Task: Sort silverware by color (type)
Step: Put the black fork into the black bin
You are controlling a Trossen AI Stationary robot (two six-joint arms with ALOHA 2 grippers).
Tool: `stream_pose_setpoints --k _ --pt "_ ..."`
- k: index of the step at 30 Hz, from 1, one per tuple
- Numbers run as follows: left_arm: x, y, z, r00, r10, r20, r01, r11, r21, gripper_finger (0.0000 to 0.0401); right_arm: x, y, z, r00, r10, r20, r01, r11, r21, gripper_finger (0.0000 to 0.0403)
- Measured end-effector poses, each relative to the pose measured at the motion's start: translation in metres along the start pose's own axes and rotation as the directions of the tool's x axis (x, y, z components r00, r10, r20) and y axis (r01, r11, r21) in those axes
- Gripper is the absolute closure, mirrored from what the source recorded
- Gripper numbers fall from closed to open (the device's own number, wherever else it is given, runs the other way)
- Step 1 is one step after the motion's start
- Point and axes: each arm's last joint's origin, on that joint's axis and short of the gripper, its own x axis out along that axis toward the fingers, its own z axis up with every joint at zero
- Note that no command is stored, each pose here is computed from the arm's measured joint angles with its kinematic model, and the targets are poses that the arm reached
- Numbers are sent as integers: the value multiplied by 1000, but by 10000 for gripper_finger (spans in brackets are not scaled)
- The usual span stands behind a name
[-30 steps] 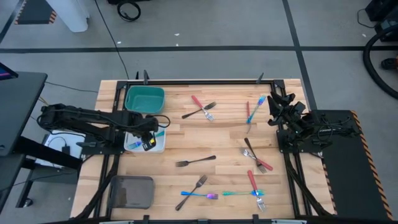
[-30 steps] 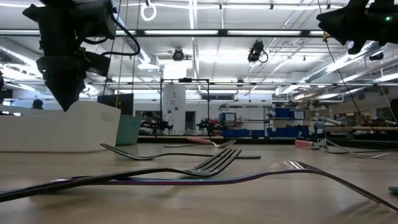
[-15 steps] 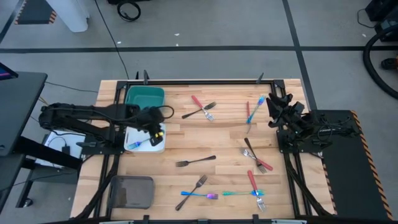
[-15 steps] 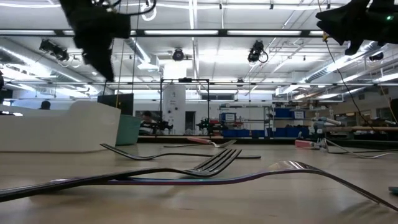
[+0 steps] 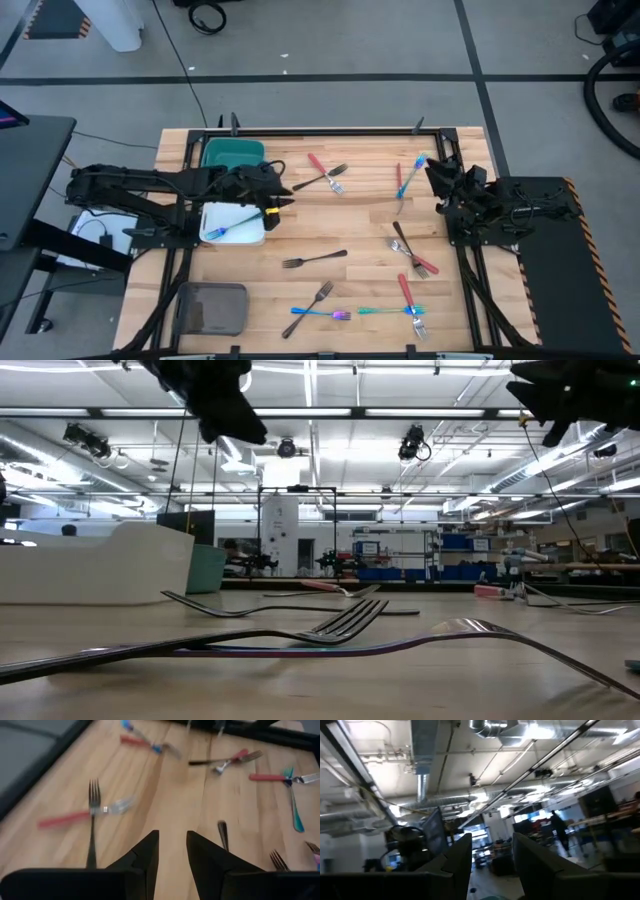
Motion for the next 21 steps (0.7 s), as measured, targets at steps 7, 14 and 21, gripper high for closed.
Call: stream_pose_setpoints --k 7,14,21 --pt "19 -2 -3 1000 5 -26 -4 999 40 292 13 12 3 989 109 -98 -107 994 25 254" --pt "38 -10 -11 998 -8 -68 12 998 63 292 36 28 -3 966 106 -237 -132 987 -95 254" --pt "33 -31 -25 959 -198 -205 218 973 79 292 58 40 -3 937 -54 -344 -21 977 -211 254"
